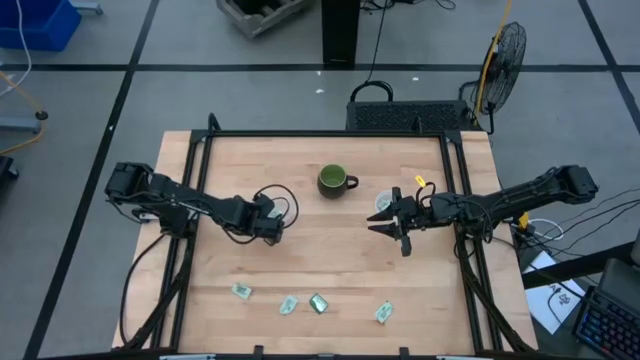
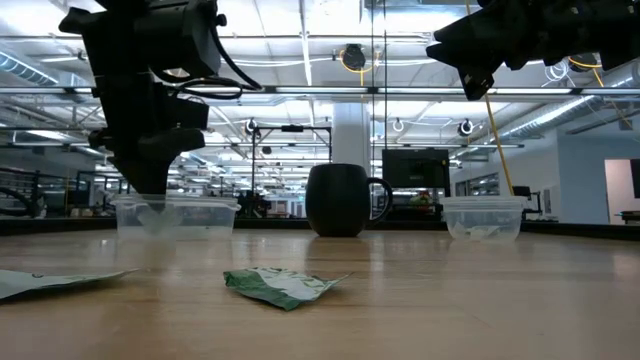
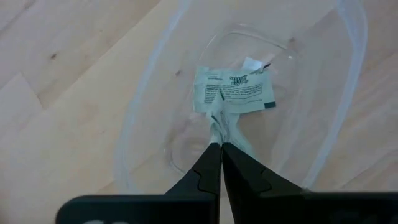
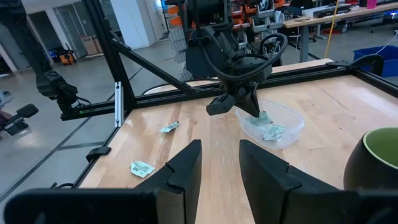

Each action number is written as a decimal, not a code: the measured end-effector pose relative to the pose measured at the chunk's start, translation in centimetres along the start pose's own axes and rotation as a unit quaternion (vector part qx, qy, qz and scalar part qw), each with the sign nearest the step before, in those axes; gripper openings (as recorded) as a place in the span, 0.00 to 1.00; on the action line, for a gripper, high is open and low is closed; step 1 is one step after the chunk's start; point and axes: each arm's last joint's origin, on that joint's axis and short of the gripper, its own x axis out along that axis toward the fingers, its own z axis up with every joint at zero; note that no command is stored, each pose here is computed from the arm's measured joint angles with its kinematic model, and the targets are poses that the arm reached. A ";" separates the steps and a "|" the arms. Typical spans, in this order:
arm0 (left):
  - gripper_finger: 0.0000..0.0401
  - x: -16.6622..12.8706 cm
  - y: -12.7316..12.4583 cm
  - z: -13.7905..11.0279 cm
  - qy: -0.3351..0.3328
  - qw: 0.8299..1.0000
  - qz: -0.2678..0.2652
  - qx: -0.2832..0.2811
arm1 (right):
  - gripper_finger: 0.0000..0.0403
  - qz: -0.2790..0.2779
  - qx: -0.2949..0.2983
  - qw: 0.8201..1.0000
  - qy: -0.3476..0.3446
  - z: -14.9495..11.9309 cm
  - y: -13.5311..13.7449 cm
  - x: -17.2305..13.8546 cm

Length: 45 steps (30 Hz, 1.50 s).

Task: Pick and place Stevia / Truvia into bins
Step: Put the green stevia packet into the left transparent container

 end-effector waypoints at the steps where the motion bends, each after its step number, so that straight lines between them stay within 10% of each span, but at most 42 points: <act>1: 0.06 0.0 0.0 0.0 0.000 1.000 0.000 0.001 | 0.25 0.000 0.000 1.000 0.000 0.0 0.0 0.0; 14: 0.07 -0.3 0.1 0.0 0.007 1.000 -0.011 0.026 | 0.25 0.000 0.000 1.000 0.000 0.0 0.0 0.0; 26: 0.06 -9.8 1.4 1.3 -0.071 0.983 -0.167 0.025 | 0.25 0.000 0.001 1.000 0.001 0.0 0.0 0.0; 36: 0.06 -12.6 -2.5 -5.6 -0.059 0.919 -0.325 0.217 | 0.25 0.000 0.000 1.000 0.001 0.0 0.0 0.0; 45: 0.06 -12.0 -3.9 -9.6 -0.019 0.896 -0.309 0.318 | 0.25 -0.001 0.000 1.000 0.004 -0.1 0.0 0.0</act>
